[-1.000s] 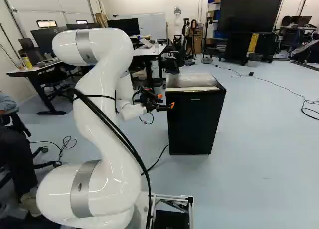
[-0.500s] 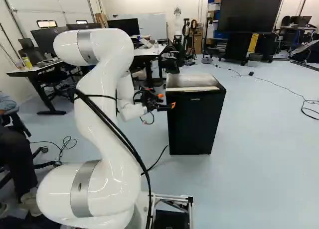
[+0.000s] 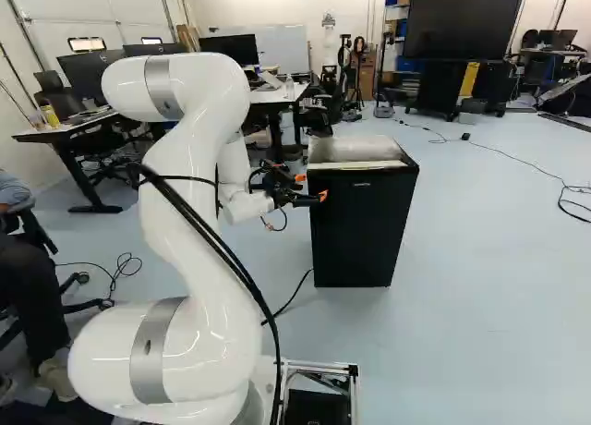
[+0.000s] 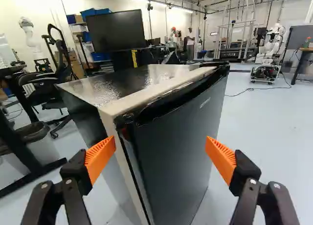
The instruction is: Open the fridge door
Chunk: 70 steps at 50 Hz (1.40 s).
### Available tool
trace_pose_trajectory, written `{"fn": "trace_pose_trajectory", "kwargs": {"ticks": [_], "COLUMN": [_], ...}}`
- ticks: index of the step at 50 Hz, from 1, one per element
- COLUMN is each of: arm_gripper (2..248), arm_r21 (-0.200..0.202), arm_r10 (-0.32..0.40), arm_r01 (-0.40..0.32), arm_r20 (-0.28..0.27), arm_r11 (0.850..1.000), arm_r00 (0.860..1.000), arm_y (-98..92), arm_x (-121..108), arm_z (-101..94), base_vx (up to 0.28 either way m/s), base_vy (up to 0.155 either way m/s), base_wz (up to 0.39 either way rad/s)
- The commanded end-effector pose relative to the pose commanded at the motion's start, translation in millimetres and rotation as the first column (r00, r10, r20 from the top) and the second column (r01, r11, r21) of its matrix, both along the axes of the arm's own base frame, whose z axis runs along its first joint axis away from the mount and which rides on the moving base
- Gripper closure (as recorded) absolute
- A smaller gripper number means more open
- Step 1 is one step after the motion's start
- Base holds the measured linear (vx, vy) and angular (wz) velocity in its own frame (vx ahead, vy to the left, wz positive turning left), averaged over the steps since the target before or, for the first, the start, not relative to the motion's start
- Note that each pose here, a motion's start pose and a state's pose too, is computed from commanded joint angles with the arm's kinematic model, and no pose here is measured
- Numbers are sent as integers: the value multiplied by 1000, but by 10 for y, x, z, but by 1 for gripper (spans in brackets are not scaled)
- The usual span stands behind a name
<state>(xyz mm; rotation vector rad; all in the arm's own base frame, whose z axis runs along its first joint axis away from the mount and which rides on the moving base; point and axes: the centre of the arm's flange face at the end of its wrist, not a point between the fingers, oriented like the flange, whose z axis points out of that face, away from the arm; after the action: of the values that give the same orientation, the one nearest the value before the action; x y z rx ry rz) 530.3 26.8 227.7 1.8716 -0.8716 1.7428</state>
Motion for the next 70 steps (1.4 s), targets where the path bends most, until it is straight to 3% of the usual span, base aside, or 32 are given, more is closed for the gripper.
{"fn": "trace_pose_trajectory", "kwargs": {"ticks": [14, 34, 51, 70], "arm_gripper": [3, 3, 3, 3], "arm_r21": [0, -7, -8, -8], "arm_r10": [-13, -30, -29, 4], "arm_r01": [13, 30, 29, -5], "arm_r20": [-10, -52, -56, -59], "arm_r11": [1000, 1000, 1000, 1000], "arm_r00": [1000, 998, 998, 998], "arm_y": [-19, -46, -39, 119], "arm_x": [-88, -447, -480, -517], "arm_z": [10, 57, 61, 64], "base_vx": [0, 0, 0, 0], "base_vy": [0, 0, 0, 0], "base_wz": [0, 0, 0, 0]}}
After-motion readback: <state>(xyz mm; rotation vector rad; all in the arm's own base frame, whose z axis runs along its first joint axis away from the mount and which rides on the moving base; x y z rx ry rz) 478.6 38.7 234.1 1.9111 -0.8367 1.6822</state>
